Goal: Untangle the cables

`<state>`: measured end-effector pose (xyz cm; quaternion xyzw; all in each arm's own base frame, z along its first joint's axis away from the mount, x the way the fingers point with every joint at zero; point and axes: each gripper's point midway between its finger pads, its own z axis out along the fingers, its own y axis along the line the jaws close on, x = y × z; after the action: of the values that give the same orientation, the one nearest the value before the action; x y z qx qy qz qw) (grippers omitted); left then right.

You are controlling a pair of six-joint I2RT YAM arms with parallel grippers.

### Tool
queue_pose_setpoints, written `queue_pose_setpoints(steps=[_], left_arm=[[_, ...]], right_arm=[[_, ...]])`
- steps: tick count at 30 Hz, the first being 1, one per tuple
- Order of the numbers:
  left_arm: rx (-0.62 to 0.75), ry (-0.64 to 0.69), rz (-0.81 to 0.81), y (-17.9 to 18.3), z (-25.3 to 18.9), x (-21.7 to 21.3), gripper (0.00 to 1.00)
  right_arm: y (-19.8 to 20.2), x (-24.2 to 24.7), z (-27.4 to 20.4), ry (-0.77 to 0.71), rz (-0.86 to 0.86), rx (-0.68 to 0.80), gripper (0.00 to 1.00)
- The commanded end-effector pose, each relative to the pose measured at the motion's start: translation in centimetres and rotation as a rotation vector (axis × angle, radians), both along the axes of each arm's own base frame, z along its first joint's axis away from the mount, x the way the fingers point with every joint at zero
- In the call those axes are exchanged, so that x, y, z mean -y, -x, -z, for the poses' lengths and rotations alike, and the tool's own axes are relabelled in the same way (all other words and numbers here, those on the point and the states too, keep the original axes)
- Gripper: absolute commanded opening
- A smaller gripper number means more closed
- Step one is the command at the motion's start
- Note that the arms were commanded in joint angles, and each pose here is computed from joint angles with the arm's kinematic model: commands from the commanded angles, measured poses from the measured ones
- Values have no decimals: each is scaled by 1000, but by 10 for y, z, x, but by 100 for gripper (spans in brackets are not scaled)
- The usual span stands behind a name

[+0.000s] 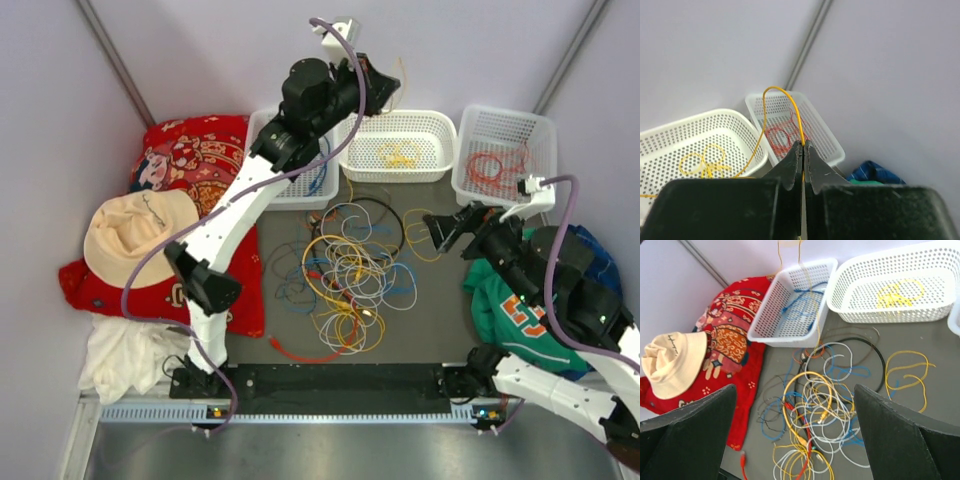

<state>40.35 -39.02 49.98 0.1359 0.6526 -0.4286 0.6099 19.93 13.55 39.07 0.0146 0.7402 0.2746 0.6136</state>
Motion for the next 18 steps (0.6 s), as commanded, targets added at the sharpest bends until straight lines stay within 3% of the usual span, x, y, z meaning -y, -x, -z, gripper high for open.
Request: queue_pose_setpoints(steps=[1,4,11,18], left_arm=[[71,138,-52,-64,-15,-11,0],[110,250,-28,-93,-17,-18,0],[307,294,-9,-132,17,-6,0],[201,244,-45,-174,96,13,0]], right_arm=[[3,10,22,0,42,-35,99],[3,4,34,-29,23,-27,99],[-7,-5,62,-20,31,-35,99],[-10,-8,86,-1,41,-86,99]])
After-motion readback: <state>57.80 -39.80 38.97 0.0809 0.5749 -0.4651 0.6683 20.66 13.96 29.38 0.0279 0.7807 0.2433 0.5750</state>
